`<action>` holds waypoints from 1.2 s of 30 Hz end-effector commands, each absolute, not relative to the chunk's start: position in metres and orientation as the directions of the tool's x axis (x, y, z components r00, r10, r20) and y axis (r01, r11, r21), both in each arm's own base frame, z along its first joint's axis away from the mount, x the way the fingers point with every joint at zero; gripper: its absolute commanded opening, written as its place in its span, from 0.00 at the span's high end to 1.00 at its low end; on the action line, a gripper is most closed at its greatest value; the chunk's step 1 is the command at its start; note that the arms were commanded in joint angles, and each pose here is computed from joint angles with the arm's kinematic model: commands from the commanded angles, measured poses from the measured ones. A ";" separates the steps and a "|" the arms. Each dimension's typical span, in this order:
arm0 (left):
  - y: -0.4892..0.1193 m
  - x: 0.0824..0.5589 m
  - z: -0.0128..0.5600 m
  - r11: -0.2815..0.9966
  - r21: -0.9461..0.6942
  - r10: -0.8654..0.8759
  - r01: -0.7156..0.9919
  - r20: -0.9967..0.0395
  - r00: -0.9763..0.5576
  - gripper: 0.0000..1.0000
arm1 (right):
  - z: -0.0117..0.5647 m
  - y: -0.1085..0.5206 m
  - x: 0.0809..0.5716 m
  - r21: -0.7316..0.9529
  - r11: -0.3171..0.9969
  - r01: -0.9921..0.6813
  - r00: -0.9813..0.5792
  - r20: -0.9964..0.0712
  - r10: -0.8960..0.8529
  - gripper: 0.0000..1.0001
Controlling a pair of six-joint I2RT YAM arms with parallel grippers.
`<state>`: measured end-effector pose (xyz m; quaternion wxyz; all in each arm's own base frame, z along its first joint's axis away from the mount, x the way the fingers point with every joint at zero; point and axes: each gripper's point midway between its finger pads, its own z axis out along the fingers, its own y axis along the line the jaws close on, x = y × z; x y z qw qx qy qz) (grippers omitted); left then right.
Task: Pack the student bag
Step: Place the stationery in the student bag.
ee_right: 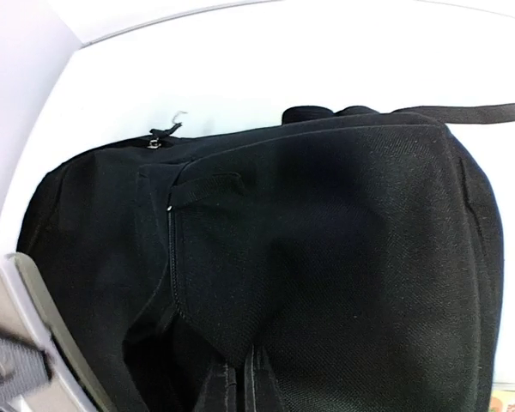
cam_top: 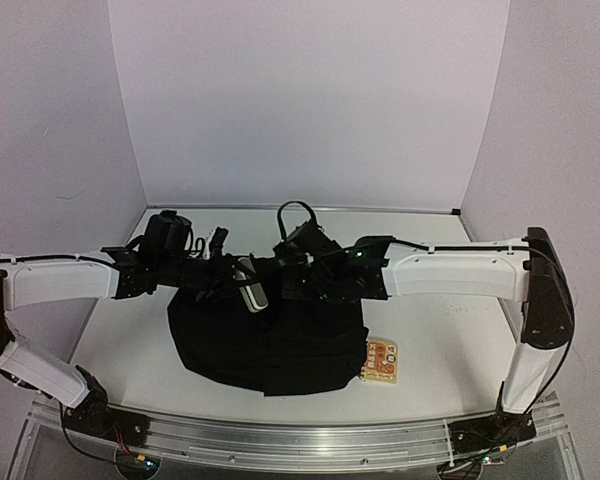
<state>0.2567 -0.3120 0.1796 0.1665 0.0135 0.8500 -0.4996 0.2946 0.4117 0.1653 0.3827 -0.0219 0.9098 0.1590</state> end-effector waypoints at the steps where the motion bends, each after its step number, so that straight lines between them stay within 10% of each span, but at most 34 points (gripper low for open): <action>1: -0.334 0.274 0.230 0.409 -0.831 -0.152 0.376 -0.468 -0.870 1.00 | 0.186 0.416 0.297 0.360 0.914 -0.185 -0.689 -0.711 0.141 1.00; 22: -0.391 0.259 0.134 0.483 -0.849 -0.058 0.215 -0.275 -0.960 0.98 | 0.238 0.433 0.293 0.574 0.785 -0.234 -0.664 -0.684 0.302 1.00; 36: -0.366 0.262 0.157 0.599 -0.747 -0.075 0.287 -0.409 -0.910 0.20 | 0.229 0.428 0.287 0.585 0.777 -0.233 -0.678 -0.670 0.301 1.00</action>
